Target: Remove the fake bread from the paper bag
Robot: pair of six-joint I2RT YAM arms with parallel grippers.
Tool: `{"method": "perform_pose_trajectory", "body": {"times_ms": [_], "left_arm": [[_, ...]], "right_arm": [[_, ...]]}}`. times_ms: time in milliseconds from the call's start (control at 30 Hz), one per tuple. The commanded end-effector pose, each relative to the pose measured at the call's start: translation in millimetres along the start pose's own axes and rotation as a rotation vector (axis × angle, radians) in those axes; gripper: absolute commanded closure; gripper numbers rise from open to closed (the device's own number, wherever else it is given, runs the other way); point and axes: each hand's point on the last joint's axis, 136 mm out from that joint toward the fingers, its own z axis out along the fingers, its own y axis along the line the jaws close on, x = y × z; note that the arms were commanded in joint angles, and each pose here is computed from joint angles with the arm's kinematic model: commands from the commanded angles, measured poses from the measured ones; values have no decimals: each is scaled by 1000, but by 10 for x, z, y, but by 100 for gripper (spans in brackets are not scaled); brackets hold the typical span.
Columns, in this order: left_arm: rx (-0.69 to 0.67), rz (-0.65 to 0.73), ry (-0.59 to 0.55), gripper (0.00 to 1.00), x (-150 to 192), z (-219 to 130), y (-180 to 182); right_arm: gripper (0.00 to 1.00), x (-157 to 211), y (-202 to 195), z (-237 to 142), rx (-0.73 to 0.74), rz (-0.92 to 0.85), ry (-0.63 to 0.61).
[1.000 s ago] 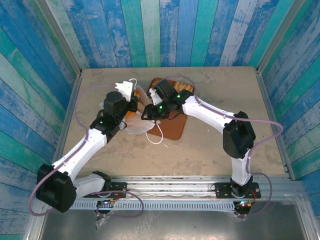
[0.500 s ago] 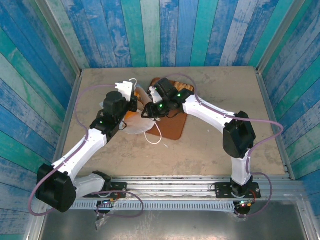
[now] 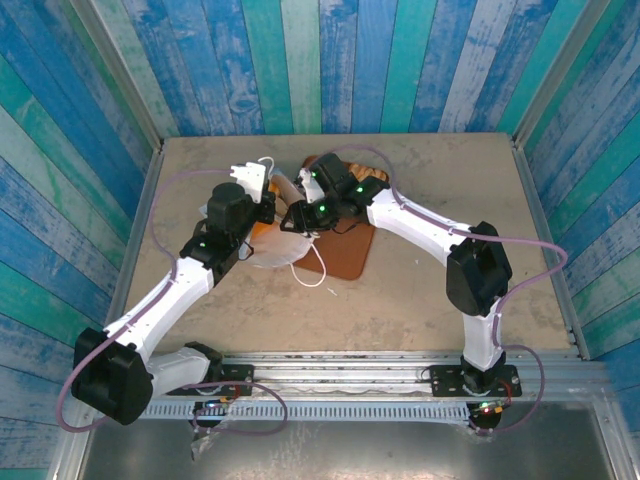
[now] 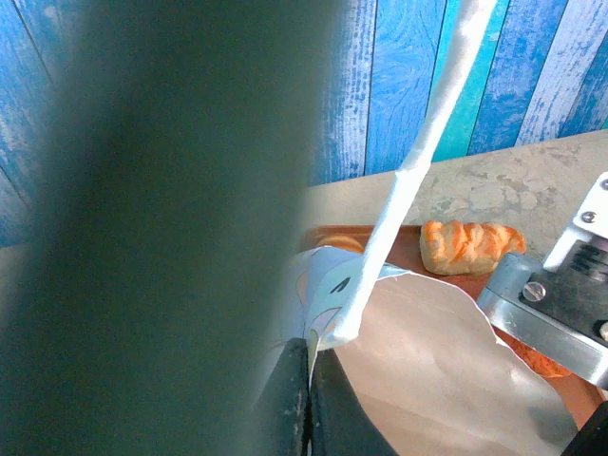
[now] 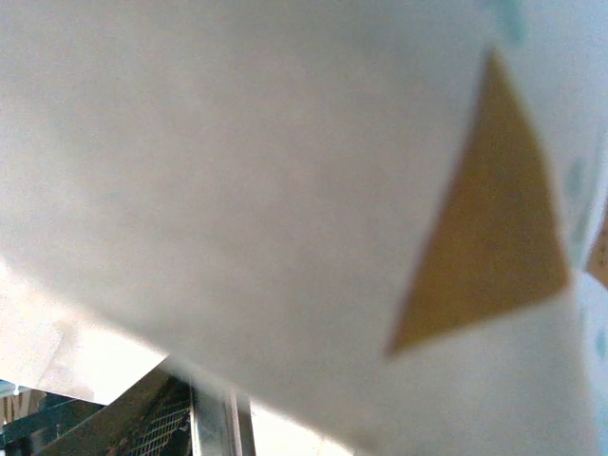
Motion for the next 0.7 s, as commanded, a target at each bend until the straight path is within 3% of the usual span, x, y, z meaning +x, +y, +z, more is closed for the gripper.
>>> {"method": "perform_pose_trajectory", "body": {"times_ms": [0,667], "left_arm": [[17,-20,-106,99,-347,-73,-33],[8,-27,-102,99,-362,-56,-19]], "right_arm": [[47,-41,82,-39,-38,-10,-12],[53,214,220,-179,-84,-91,58]]}}
